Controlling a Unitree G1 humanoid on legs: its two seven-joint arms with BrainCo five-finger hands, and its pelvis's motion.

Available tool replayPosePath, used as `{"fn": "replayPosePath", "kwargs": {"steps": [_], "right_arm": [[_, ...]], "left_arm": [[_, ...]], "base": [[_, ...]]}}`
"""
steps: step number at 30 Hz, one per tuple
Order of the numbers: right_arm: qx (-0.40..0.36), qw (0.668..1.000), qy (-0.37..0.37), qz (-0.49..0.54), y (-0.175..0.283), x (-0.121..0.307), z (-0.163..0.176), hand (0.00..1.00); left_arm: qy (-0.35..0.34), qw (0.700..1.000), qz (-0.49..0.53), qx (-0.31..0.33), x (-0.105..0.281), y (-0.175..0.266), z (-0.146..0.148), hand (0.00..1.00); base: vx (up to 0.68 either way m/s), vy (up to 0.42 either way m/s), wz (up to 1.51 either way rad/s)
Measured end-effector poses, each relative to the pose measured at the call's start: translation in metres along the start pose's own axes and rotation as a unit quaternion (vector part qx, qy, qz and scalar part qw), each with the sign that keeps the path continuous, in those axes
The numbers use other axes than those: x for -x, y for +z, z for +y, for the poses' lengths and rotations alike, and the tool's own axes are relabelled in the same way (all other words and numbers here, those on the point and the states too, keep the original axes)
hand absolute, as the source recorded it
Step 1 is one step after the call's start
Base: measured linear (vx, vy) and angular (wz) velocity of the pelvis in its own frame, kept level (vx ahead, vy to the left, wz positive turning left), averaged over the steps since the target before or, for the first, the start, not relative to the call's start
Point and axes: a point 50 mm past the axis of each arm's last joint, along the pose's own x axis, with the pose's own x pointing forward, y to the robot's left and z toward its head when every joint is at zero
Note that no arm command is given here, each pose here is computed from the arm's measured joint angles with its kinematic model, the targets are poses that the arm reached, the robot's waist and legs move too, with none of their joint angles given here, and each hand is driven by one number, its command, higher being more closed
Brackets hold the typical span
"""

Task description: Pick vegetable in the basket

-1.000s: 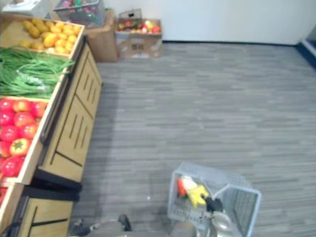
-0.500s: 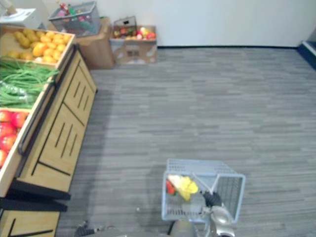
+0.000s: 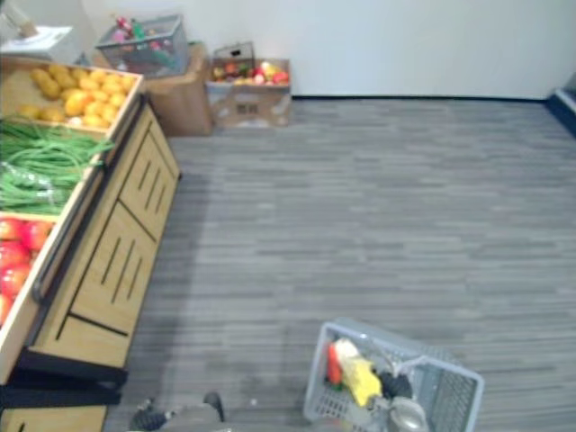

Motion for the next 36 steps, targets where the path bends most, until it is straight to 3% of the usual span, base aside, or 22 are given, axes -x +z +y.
{"fn": "replayPosePath", "kwargs": {"steps": [15, 25, 36], "right_arm": [[0.010, 1.000, -0.008, 0.008, -0.007, 0.002, -0.008, 1.00], [-0.115, 0.985, -0.092, 0.086, -0.047, 0.015, -0.031, 1.00], [-0.117, 0.983, -0.067, 0.121, -0.064, 0.020, -0.020, 1.00]], "left_arm": [[-0.013, 1.000, 0.008, -0.006, 0.002, -0.004, -0.006, 0.00], [-0.034, 0.997, 0.024, 0.058, 0.004, -0.011, -0.010, 0.00], [-0.058, 0.994, 0.052, 0.083, 0.007, -0.025, -0.013, 0.00]], "base": [[0.03, 0.017, -0.10], [0.00, 0.000, 0.00], [0.00, -0.004, -0.06]]}}
